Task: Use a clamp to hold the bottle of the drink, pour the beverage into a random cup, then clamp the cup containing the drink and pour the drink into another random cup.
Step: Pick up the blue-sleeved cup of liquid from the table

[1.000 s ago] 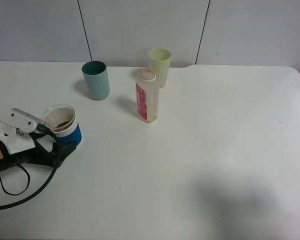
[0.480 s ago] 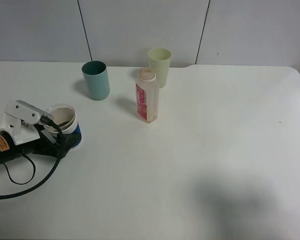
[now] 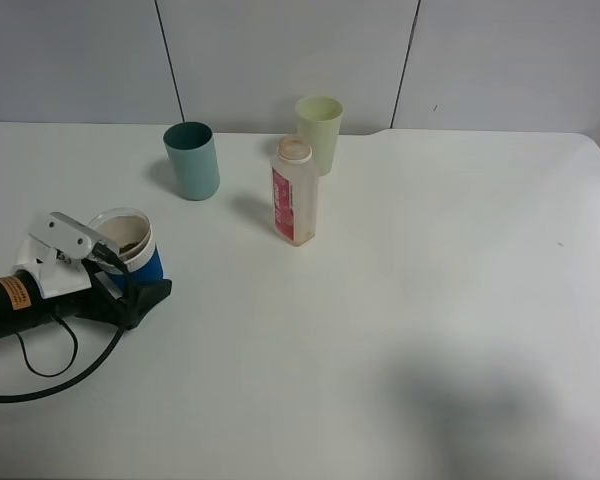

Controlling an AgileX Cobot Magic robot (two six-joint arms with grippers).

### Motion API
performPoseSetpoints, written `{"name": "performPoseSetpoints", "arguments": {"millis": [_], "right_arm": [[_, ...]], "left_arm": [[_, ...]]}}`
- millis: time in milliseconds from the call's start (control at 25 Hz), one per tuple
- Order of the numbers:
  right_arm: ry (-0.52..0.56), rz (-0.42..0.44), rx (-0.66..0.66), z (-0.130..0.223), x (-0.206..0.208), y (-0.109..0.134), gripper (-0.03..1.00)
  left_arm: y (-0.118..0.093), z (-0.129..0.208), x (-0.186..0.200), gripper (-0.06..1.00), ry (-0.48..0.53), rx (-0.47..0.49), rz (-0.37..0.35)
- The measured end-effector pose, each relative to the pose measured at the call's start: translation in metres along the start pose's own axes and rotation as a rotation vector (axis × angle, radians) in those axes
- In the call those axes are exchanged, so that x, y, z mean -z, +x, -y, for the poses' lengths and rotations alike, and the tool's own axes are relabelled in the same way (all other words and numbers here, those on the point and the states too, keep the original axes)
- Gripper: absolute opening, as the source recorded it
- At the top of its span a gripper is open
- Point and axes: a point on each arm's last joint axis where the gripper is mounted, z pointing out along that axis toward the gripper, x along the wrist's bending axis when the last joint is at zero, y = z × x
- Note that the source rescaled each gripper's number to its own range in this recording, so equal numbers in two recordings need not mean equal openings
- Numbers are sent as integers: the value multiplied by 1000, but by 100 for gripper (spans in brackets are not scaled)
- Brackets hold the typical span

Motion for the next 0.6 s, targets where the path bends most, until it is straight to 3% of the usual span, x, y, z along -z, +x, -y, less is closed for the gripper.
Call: {"name": "performPoseSetpoints", "arguments": {"millis": [440, 520, 600], "right_arm": [[0, 0, 0, 0, 0, 0, 100], [0, 0, 0, 0, 0, 0, 100], [0, 0, 0, 0, 0, 0, 100]], "left_arm": [[6, -1, -14, 91, -15, 16, 34], [6, -1, -14, 83, -18, 20, 35], [6, -1, -14, 64, -17, 18, 39]]}}
